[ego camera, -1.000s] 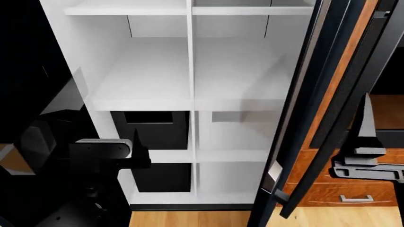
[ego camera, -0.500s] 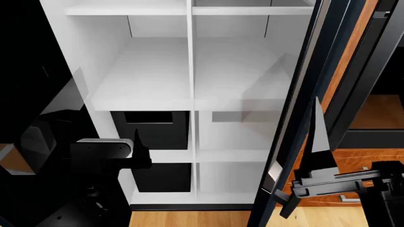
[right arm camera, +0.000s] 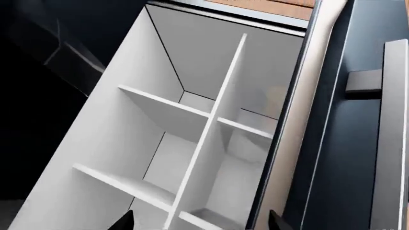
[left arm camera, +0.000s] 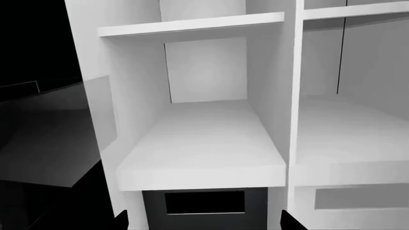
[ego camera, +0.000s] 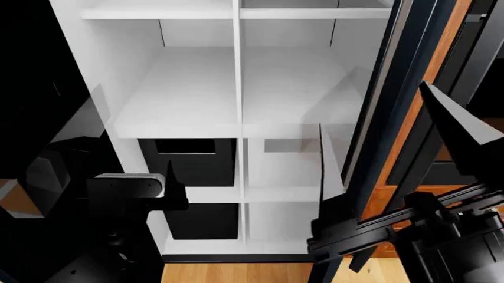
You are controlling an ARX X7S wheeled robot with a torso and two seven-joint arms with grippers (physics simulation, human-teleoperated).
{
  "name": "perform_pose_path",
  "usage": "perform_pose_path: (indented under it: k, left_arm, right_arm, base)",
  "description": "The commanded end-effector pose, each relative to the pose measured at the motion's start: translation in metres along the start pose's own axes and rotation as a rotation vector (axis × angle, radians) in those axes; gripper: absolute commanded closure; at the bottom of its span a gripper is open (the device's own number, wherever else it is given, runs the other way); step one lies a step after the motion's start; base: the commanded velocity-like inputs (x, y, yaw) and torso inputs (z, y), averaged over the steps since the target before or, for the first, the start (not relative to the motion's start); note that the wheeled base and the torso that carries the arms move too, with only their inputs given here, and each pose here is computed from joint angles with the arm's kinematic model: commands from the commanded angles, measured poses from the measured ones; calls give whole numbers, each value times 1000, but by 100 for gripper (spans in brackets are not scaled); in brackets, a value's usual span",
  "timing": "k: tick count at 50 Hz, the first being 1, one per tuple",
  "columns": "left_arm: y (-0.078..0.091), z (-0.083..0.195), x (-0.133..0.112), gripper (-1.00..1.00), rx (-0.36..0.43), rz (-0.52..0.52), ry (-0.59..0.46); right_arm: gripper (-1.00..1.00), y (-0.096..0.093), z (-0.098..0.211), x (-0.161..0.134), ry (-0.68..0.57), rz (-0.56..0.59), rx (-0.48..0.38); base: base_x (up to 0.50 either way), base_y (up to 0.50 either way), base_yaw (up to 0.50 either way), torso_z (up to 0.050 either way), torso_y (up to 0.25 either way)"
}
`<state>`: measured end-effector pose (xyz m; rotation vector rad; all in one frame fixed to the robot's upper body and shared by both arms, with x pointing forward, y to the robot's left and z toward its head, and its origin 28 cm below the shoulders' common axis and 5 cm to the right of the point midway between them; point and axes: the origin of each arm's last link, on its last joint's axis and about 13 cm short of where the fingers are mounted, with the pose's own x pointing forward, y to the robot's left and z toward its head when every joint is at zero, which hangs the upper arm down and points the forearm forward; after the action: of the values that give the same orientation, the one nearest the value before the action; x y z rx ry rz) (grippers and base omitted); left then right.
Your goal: Open the fridge door
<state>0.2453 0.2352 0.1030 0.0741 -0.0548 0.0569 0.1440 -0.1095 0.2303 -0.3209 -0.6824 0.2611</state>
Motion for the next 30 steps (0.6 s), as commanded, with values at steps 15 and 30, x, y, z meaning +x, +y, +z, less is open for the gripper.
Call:
perform_pose_path:
  k: [15,30]
  left_arm:
    - [1,-1,0,-100,-2,7,1]
    - [3,-2,-1,-100,-5,8,3]
  right_arm:
    - [-100,40,1,19,45,241,147]
    - [-100,64,-5,32,122,308,240]
  base:
    - [0,0,0,0,0]
    - [0,0,0,0,0]
